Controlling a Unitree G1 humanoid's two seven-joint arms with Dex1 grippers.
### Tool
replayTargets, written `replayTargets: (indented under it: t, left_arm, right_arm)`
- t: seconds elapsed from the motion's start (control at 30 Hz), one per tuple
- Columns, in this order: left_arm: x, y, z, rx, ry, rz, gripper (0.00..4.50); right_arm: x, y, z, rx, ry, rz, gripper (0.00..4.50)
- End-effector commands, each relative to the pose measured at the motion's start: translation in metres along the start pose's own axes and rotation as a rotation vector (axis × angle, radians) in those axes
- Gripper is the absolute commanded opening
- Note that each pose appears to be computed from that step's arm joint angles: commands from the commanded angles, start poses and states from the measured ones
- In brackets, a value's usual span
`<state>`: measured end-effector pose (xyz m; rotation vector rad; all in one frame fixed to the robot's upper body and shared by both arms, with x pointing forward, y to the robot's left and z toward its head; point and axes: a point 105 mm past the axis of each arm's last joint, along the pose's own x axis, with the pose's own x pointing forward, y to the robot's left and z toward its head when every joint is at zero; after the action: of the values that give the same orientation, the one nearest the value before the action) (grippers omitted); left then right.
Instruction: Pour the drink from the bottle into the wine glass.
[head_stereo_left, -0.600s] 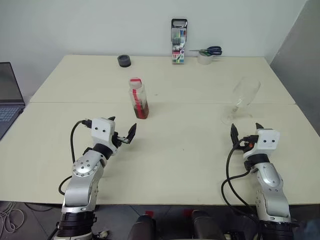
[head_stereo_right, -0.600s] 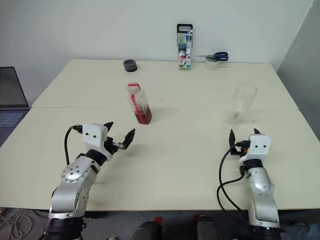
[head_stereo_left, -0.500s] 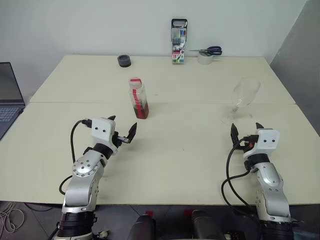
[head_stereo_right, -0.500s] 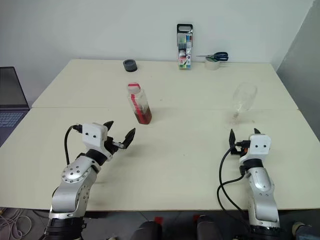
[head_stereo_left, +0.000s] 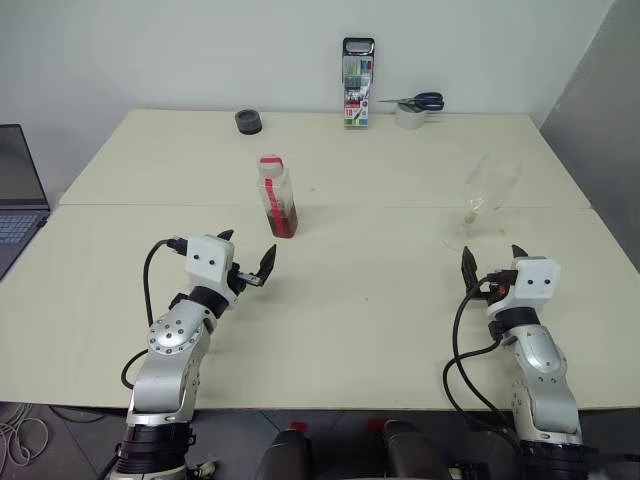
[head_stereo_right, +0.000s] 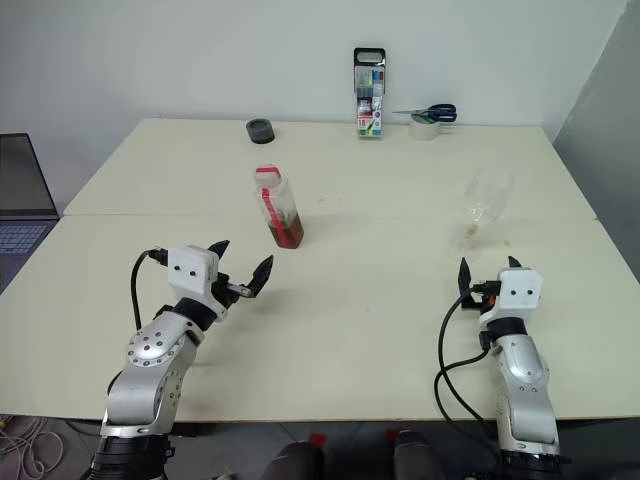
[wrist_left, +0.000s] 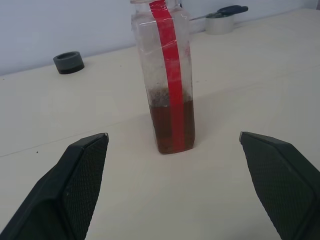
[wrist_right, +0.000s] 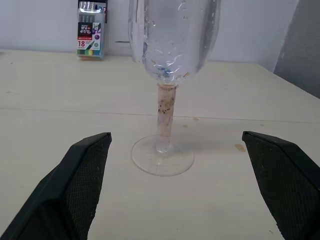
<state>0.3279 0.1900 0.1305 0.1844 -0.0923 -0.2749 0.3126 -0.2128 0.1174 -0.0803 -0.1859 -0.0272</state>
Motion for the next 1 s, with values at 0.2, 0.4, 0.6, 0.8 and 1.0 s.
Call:
replayTargets:
  t: [0.2, 0.4, 0.6, 0.8, 1.0]
  left_arm:
    - [0.001, 0.005, 0.011, 0.008, -0.04, 0.026, 4.49]
    - [0.003, 0.004, 0.011, -0.004, -0.038, 0.019, 4.49]
    - [0.006, 0.006, 0.015, -0.058, -0.066, 0.017, 4.49]
    - [0.017, 0.004, 0.02, -0.092, -0.066, 0.021, 4.49]
    - [0.031, 0.003, 0.023, -0.089, -0.042, 0.051, 4.49]
  right_arm:
    - [0.002, -0.002, 0.014, -0.004, -0.055, 0.0, 4.5]
    - [0.002, -0.002, 0.016, -0.01, -0.059, 0.001, 4.5]
    - [0.003, 0.008, 0.023, -0.011, -0.072, 0.081, 4.5]
    - [-0.024, 0.094, 0.053, 0.084, -0.036, 0.727, 4.5]
    - [-0.034, 0.113, 0.067, 0.087, 0.01, 0.912, 4.5]
